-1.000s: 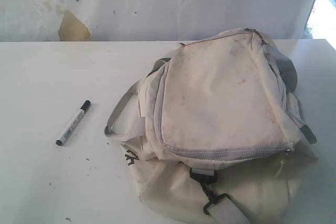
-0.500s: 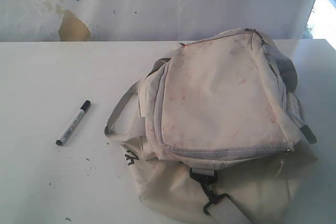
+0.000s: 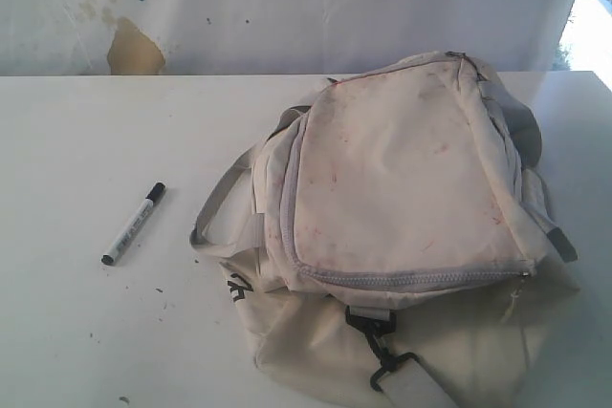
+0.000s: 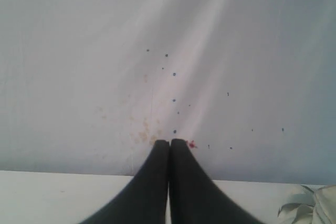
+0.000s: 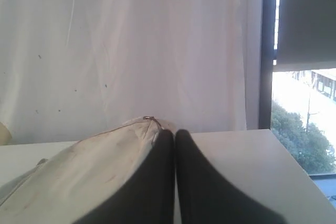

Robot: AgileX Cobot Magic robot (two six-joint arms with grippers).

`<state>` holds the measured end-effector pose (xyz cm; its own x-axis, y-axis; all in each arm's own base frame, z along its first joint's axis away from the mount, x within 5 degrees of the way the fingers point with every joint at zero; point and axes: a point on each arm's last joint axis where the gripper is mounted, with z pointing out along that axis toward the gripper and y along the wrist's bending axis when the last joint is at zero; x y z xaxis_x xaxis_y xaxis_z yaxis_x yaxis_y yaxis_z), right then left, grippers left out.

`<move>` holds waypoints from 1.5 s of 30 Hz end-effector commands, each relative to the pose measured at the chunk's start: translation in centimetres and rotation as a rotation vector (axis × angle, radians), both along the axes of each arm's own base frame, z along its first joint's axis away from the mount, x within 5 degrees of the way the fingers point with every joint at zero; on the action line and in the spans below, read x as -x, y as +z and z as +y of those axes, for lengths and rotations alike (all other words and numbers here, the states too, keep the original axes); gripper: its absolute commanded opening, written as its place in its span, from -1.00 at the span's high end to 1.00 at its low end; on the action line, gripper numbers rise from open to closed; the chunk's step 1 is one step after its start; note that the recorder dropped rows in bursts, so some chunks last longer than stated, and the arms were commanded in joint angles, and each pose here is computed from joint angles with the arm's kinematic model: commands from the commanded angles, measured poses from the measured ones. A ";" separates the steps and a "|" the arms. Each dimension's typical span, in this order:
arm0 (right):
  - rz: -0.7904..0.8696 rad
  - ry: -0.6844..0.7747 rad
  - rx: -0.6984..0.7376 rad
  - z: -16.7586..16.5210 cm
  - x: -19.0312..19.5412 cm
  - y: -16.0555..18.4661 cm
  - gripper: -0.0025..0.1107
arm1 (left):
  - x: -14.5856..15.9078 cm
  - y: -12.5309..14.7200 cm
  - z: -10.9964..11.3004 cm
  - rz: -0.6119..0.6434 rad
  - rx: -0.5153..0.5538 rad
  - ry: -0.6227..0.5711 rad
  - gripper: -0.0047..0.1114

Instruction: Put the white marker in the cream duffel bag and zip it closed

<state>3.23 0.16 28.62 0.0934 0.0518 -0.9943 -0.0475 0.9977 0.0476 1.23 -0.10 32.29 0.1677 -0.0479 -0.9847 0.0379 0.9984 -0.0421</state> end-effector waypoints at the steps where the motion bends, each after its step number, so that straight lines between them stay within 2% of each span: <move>1: 0.040 -0.006 0.005 -0.1 0.5 1.7 0.96 | 1.8 2.1 0.0 0.017 0.008 -0.011 0.92; 6: 0.054 -0.009 0.011 -0.1 0.0 3.4 0.96 | 3.2 3.9 0.0 -0.026 0.013 -0.014 0.92; 10: 0.136 -0.010 0.015 -0.1 -0.8 4.1 0.96 | 2.7 4.7 -0.1 0.012 0.031 -0.019 0.92; 15: 0.309 -0.012 0.022 0.0 -1.9 4.5 0.96 | 0.1 5.5 -0.1 0.104 0.068 -0.022 0.92; 20: 0.455 -0.012 0.005 0.0 -2.7 4.7 0.95 | -4.0 5.0 -0.3 0.269 0.082 -0.022 0.92; 23: 0.545 0.004 -0.019 0.2 -3.1 4.4 0.77 | -6.5 4.4 -0.4 0.371 0.089 -0.022 0.92; 26: 0.637 0.032 -0.077 0.6 -3.4 3.9 0.43 | -8.8 3.5 -0.6 0.464 0.076 -0.038 0.92; 29: 0.716 0.072 -0.145 1.2 -3.6 3.3 0.07 | -11.0 2.6 -1.0 0.545 0.077 -0.076 0.76; 32: 0.746 0.097 -0.188 1.5 -3.7 3.2 -0.12 | -12.9 2.0 -1.4 0.621 0.075 -0.116 0.42; 35: 0.749 0.102 -0.234 1.6 -3.7 3.2 -0.13 | -14.8 1.8 -1.7 0.675 0.116 -0.135 0.04; 37: 0.758 0.090 -0.287 1.7 -3.7 3.2 -0.13 | -16.2 1.5 -1.9 0.715 0.117 -0.145 -0.13; 41: 0.793 0.054 -0.404 1.7 -3.6 2.9 -0.12 | -18.7 1.2 -2.4 0.815 0.104 -0.200 -0.19; 45: 0.836 0.042 -0.425 1.7 -3.7 2.6 -0.12 | -21.1 1.2 -3.1 0.872 0.155 -0.264 -0.24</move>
<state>6.83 1.82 31.43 -0.6322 0.3929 -0.6678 0.1056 0.8975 0.4282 20.85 -2.67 33.26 -0.6404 -0.1097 -0.7602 0.1306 0.9598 -0.2485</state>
